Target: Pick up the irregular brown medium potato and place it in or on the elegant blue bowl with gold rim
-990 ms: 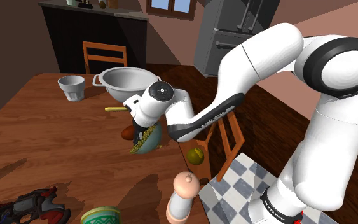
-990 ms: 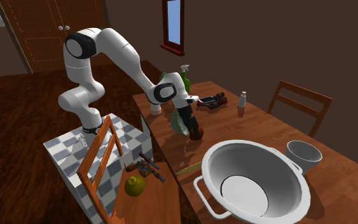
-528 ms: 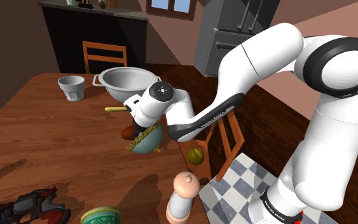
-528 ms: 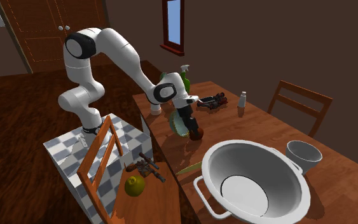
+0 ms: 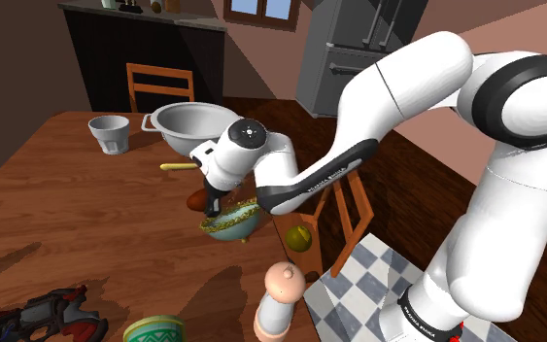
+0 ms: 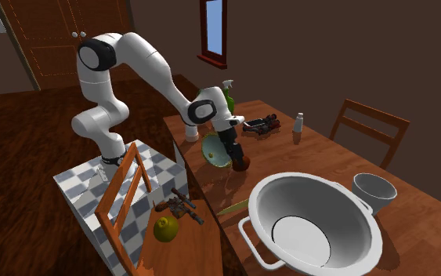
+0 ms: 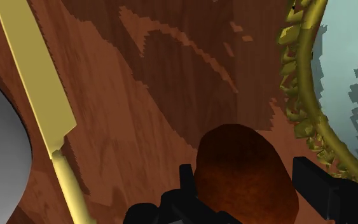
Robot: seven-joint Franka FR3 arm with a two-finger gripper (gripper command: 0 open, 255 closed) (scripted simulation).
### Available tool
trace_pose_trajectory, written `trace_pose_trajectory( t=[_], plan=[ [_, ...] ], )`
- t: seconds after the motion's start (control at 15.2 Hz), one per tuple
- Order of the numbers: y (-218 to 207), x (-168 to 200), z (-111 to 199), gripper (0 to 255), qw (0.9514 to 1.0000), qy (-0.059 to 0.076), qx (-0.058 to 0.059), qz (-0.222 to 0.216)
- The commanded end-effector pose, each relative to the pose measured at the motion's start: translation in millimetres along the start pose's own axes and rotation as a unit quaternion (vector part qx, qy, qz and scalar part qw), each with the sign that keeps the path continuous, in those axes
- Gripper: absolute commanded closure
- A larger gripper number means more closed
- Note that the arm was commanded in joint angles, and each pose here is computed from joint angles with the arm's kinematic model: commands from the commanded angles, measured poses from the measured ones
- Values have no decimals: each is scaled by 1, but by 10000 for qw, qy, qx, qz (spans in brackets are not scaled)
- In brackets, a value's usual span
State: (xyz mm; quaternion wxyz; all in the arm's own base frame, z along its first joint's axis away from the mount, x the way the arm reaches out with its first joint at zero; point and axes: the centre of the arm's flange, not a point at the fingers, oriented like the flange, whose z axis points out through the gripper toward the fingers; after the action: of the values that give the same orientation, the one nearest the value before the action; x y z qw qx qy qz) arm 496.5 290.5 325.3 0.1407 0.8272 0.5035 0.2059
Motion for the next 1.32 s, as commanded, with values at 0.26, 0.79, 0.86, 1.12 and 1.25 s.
trace_pose_trajectory(
  t=[0.26,0.79,0.86,1.12,1.25],
  plan=[
    [13,7,-27,255,10000,-7,6,-1],
    [31,15,-64,255,10000,-7,6,-1],
    [34,16,-69,255,10000,-7,6,-1],
    [43,20,-87,255,10000,-7,6,-1],
    [48,22,-96,255,10000,-7,6,-1]
  ],
)
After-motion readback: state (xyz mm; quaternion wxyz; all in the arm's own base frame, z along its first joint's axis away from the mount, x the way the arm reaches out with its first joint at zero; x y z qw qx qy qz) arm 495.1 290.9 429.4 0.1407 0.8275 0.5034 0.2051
